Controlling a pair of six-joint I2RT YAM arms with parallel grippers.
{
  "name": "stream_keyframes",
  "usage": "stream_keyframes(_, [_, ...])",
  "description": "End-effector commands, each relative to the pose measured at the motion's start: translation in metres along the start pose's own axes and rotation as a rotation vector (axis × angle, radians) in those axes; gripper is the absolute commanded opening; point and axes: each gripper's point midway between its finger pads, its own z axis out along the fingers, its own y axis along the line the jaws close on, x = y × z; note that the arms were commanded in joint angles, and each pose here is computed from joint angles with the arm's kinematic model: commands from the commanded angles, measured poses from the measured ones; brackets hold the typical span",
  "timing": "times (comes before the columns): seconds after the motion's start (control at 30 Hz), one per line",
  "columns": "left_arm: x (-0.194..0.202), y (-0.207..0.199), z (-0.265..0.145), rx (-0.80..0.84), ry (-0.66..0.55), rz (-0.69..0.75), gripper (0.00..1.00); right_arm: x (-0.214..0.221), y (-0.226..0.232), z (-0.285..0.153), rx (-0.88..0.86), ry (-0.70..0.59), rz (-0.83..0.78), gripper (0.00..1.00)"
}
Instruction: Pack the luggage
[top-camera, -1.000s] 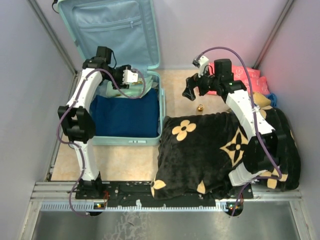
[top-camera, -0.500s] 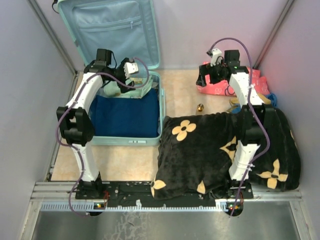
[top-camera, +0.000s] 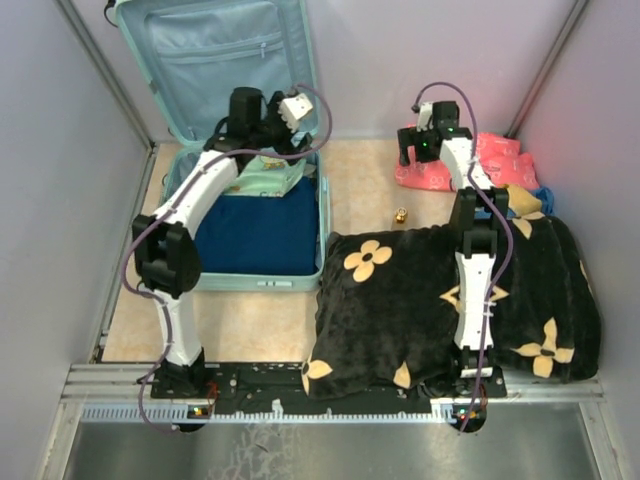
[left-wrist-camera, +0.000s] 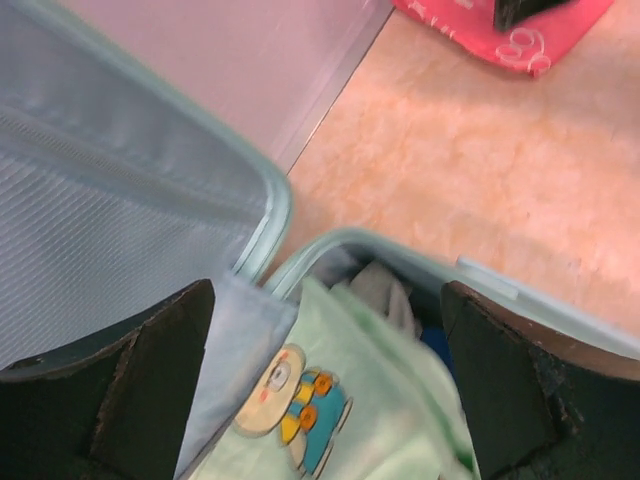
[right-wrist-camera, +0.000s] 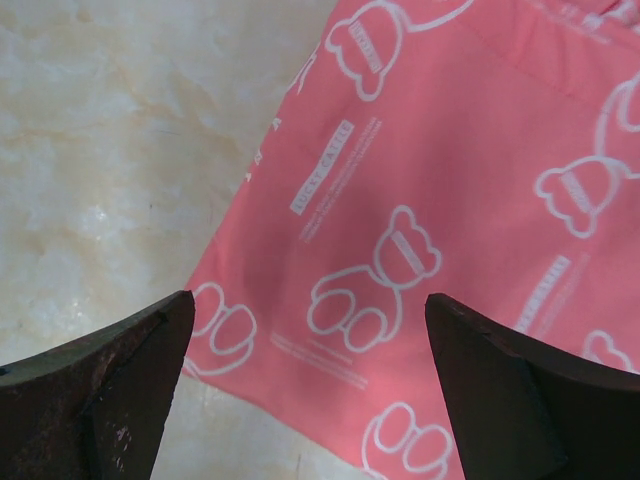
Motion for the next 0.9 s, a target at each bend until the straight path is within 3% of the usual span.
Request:
stream_keyframes(0.0, [0.006,-0.006,0.042,-0.099,0.052,-0.155,1.00,0.002,0.016,0.028,0.004,0.004,-0.040,0.99])
stream_keyframes(0.2, [-0.005,-0.014,0.067,-0.074,-0.003,-0.343,1.00,0.040,0.047,0.057,-0.071,0.094,-0.098,0.92])
stream_keyframes(0.33, [-0.011,-0.028,0.078,-0.033,-0.031,-0.451,0.96,0.065,0.096,0.051,-0.298,0.145,-0.077,0.86])
stream_keyframes(0.5, [-0.003,-0.045,0.092,-0.003,-0.024,-0.642,0.91,0.059,0.147,0.024,-0.525,0.112,-0.037,0.83])
stream_keyframes(0.67, [-0.007,-0.070,0.115,0.016,-0.013,-0.710,0.89,0.006,0.149,-0.011,-0.570,-0.022,0.041,0.86])
stream_keyframes(0.87, [-0.021,-0.105,0.142,-0.025,-0.012,-0.706,0.94,-0.060,0.092,-0.068,-0.455,-0.218,0.089,0.95])
